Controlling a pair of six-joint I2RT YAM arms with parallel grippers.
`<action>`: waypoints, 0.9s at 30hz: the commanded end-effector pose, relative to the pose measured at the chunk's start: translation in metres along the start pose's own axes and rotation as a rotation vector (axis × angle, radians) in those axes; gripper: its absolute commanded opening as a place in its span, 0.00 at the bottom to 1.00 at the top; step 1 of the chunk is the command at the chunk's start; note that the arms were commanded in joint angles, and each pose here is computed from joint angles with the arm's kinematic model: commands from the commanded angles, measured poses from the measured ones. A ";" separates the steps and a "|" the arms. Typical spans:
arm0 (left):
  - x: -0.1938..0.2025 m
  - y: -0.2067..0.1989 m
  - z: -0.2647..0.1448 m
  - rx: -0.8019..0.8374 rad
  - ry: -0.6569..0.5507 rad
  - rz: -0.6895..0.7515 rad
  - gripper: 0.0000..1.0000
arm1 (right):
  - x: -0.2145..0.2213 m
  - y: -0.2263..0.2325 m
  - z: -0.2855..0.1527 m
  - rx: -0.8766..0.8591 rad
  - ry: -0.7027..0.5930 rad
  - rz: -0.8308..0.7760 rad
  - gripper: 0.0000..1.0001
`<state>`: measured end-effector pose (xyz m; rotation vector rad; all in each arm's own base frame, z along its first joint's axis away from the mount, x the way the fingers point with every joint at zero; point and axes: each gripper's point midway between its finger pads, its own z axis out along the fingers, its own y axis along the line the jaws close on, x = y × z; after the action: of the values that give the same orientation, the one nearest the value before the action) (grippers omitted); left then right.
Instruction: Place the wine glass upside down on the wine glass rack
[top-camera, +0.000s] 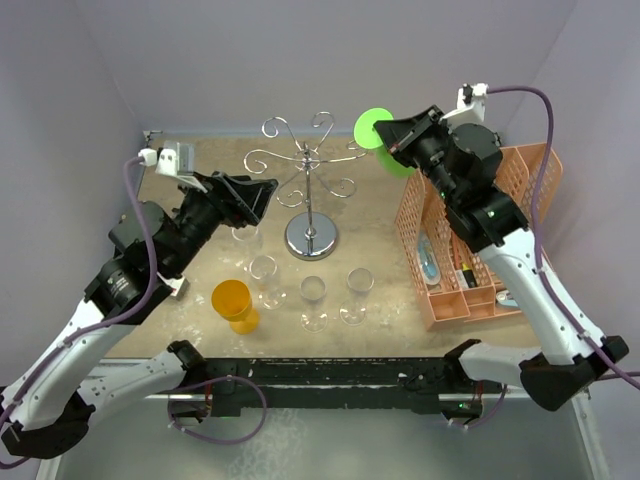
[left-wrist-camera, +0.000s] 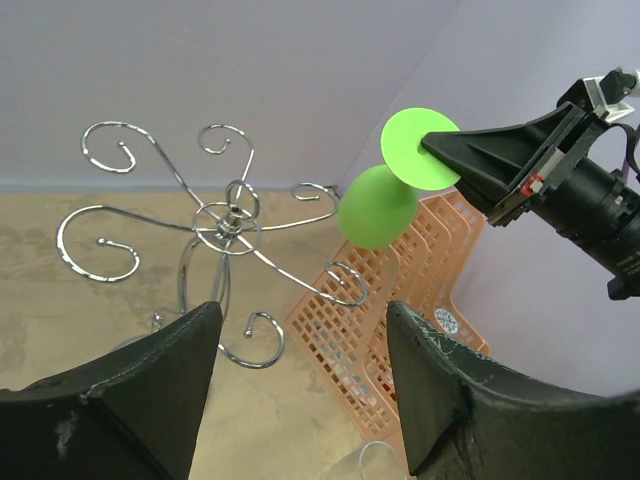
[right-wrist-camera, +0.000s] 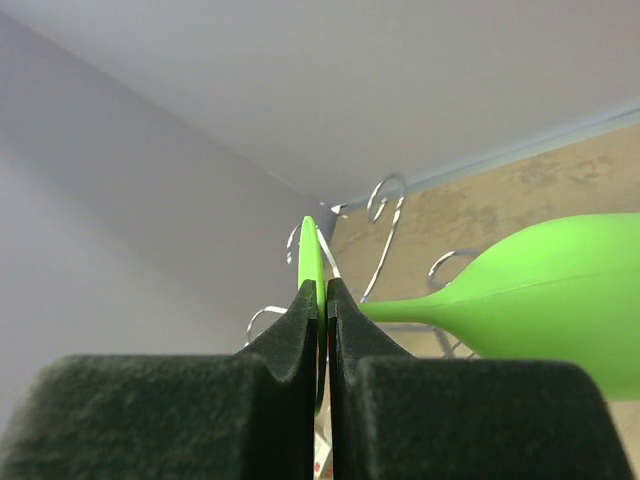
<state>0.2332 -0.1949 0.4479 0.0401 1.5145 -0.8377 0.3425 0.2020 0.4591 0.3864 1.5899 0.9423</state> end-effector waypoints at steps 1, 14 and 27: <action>-0.001 0.016 0.000 -0.090 0.001 0.029 0.65 | -0.039 0.017 0.014 -0.104 -0.087 -0.009 0.00; 0.009 0.022 0.012 -0.103 -0.008 0.023 0.65 | 0.014 0.011 0.075 -0.211 0.156 -0.072 0.00; 0.008 0.027 0.010 -0.129 -0.019 0.017 0.65 | 0.051 0.012 0.076 -0.294 0.312 -0.048 0.00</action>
<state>0.2547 -0.1893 0.4113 -0.0266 1.6092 -0.7080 0.4191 0.2631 0.3881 0.1195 1.8220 1.1196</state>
